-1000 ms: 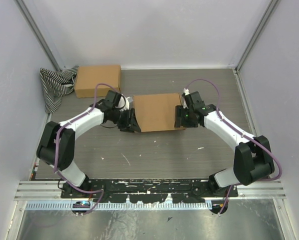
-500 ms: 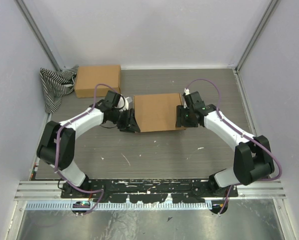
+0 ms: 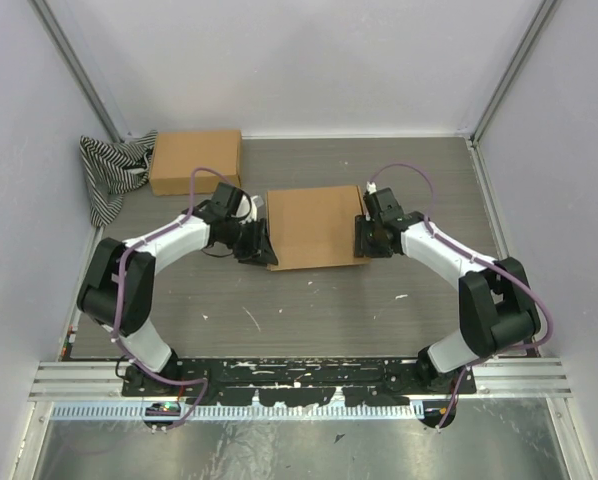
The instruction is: Fold the paper box
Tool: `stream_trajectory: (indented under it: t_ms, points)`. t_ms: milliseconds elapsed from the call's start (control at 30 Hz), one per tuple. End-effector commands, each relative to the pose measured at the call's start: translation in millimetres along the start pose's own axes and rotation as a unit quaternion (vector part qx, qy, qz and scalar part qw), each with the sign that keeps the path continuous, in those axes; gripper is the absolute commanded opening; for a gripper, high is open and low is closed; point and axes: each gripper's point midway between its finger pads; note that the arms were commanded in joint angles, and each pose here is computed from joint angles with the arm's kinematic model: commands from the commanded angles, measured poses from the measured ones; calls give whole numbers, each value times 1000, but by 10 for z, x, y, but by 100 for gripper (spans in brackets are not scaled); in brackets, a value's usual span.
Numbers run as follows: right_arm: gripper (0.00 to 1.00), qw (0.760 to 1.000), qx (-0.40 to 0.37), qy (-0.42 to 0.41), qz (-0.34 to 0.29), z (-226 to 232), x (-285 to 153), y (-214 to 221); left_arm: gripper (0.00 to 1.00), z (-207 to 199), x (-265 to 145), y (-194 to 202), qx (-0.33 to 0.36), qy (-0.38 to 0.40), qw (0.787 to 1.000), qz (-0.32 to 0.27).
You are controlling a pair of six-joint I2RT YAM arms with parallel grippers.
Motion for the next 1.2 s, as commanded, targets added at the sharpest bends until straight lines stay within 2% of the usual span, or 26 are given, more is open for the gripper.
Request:
stream_trajectory:
  t_ms: [0,233,333,533,633,867,1000,1167]
  points:
    - [46,999,13,25,-33,-87,102,-118,47,144,35,-121,5,-38,999,-19]
    - [43,998,22,32,-50,-118,167,-153,45,260,121,-178,15,-77,996,-36]
    - [44,998,19,16,-51,-62,127,-165,51,255,44,-198,22,-88,995,-50]
    - [70,998,9,-19,-67,52,-60,-219,67,201,-170,-271,49,-106,988,-102]
    - [75,996,5,-25,-89,50,-134,-331,69,132,-178,-293,56,-96,987,-121]
    - [75,995,6,-40,-89,27,-14,-435,69,-28,13,-254,72,-67,990,-104]
    - [75,995,9,-55,-86,56,99,-414,68,11,144,-223,68,-65,991,-90]
    - [72,990,7,-112,-81,224,211,-350,67,29,208,-245,68,-65,991,-91]
Point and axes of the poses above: each gripper's point midway between its finger pads, its own x axis out along the fingers, its own z axis along the line the jaws close on, y = z × x, and after that the axes turned 5 degrees about x, right-handed
